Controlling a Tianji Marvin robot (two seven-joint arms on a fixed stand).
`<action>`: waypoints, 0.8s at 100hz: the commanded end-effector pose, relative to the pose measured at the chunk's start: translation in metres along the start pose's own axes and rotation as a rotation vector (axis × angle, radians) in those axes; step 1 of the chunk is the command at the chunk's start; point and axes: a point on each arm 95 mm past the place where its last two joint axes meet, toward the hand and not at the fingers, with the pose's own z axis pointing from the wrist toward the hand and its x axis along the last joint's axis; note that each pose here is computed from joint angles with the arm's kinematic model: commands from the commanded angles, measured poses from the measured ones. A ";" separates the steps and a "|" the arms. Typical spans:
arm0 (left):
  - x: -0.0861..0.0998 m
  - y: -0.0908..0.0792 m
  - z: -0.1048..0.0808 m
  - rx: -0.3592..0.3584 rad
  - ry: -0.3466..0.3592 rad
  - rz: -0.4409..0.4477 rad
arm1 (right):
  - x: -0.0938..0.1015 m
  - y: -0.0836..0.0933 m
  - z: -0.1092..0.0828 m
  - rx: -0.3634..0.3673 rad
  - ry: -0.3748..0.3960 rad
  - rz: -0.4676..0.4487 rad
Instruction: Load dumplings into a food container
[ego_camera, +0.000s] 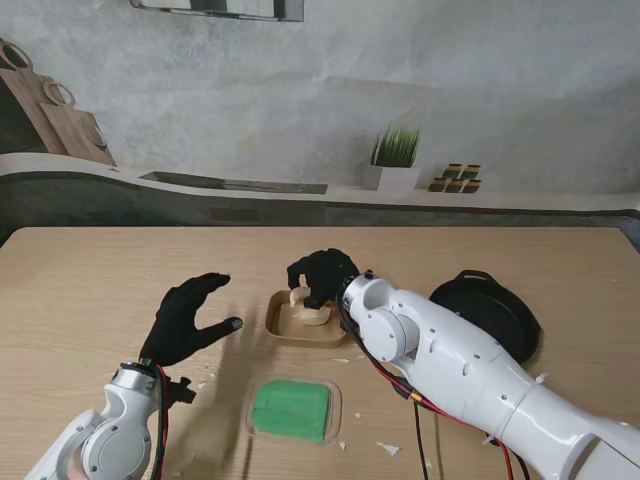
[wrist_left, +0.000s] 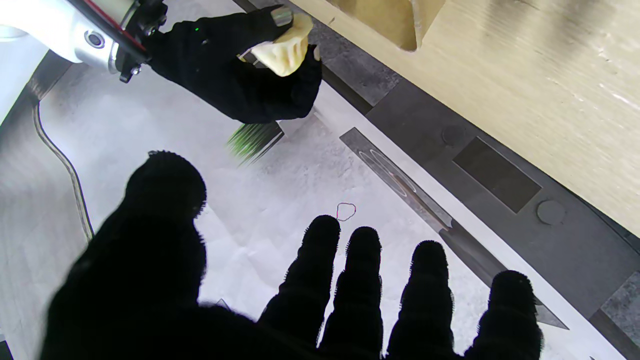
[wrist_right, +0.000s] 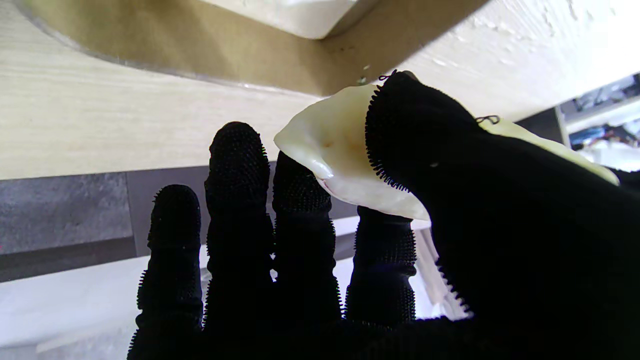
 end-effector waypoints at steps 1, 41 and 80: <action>0.004 0.003 0.001 -0.016 0.002 -0.011 | 0.007 -0.006 0.005 0.008 0.005 0.003; 0.006 0.003 0.001 -0.018 0.003 -0.007 | 0.016 -0.018 0.019 0.082 0.053 -0.115; 0.006 0.000 0.001 -0.016 0.008 0.001 | 0.020 -0.019 0.017 0.153 0.029 -0.146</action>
